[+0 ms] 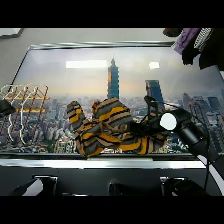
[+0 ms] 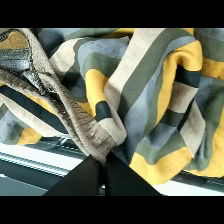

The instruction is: Fold the clothes and pants, and hang the long-sleeved shirts on hangers.

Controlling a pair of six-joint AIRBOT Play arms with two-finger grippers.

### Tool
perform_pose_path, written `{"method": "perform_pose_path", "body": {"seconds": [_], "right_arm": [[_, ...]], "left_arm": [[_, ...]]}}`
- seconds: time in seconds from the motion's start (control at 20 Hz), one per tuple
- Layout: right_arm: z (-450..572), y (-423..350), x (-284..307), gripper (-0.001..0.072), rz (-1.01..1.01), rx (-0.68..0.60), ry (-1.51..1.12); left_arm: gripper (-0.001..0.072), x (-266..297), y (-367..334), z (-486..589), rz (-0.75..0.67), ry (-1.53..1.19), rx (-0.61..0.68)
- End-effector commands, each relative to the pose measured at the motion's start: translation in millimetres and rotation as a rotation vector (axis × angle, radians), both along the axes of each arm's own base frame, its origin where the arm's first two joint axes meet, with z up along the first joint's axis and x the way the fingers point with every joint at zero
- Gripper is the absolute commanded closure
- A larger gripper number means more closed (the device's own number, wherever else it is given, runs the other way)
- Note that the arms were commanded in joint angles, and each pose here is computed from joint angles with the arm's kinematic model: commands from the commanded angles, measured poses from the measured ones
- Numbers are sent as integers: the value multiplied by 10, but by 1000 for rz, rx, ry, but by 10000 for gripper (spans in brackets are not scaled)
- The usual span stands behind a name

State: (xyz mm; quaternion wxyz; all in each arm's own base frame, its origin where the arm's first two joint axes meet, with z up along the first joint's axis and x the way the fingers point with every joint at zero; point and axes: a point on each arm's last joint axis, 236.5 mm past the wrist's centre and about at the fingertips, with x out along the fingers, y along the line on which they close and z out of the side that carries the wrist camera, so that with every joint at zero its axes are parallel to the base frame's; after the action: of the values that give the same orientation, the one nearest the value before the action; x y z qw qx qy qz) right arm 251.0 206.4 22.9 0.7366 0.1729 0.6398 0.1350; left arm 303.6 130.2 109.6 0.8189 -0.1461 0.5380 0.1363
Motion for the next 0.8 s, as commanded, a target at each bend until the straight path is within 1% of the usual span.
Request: {"method": "perform_pose_path", "body": {"seconds": [0.0,0.15,0.25,0.5,0.75], "right_arm": [[-17,-34,11,678,7,-17,-8],[-22,-47,17,678,8,-23,-11],[-28,-63,23,678,9,-31,-14],[-46,-118,50,678,12,-57,-27],[-70,-197,85,678,16,-94,-45]], "left_arm": [[105,-275,625,-180,-6,-14,3],[105,-515,712,-630,-75,67,-20],[105,-583,598,-941,-184,110,-31],[105,-551,366,-1403,-411,131,22],[105,-380,352,-1624,-450,100,96]]}}
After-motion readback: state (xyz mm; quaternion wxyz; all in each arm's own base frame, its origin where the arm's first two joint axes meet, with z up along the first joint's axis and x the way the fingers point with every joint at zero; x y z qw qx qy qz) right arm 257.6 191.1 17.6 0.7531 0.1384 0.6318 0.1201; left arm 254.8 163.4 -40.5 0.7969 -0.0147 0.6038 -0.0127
